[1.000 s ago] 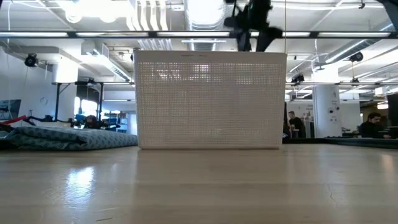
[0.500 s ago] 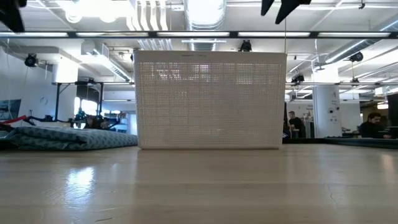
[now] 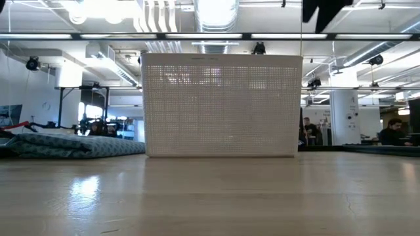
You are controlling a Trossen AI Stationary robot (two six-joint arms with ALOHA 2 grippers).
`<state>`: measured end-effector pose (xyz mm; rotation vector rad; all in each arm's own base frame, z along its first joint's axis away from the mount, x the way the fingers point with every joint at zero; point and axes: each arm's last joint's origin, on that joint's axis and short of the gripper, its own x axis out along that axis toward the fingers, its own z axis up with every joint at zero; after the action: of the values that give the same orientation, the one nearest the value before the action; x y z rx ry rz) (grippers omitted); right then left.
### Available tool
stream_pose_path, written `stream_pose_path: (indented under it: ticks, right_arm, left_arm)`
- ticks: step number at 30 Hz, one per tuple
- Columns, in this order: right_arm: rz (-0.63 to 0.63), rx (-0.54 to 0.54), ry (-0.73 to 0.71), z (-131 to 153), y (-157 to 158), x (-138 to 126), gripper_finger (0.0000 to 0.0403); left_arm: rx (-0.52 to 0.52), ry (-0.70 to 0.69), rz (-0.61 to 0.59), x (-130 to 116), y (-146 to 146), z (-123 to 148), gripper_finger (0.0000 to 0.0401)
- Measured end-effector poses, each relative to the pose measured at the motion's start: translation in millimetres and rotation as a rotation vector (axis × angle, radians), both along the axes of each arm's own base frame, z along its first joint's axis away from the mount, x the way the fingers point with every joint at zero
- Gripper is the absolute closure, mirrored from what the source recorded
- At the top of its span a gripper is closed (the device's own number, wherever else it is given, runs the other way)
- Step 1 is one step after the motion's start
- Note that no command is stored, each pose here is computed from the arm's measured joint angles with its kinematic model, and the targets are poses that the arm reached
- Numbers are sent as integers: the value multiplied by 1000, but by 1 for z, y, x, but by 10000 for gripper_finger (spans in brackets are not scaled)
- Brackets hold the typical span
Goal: Pick & place medical supplies in basket/bin
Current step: Put the white and purple medicine bottle into the white bin
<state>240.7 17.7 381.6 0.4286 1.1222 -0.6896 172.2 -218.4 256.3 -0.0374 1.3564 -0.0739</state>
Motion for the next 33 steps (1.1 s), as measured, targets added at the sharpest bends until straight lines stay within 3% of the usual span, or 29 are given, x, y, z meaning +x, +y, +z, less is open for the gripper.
stream_pose_path:
  ticks: [7,13,18,26,29,33]
  right_arm:
    - [-5,12,81,-31,31,-2,62]
    - [-31,26,77,-38,50,-7,60]
    - [-48,35,60,-38,58,-10,60]
    - [-73,47,38,-38,63,-11,60]
    - [-77,51,36,-38,64,-11,60]
    - [-77,50,34,-38,65,-11,60]
  left_arm:
    - [100,60,-99,5,-9,-26,99]
    - [181,112,-228,2,-5,-48,73]
    - [219,168,-254,-6,5,-67,72]
    - [165,170,-204,-5,19,-98,77]
    - [149,192,-171,0,24,-99,100]
    - [112,185,-143,12,27,-93,160]
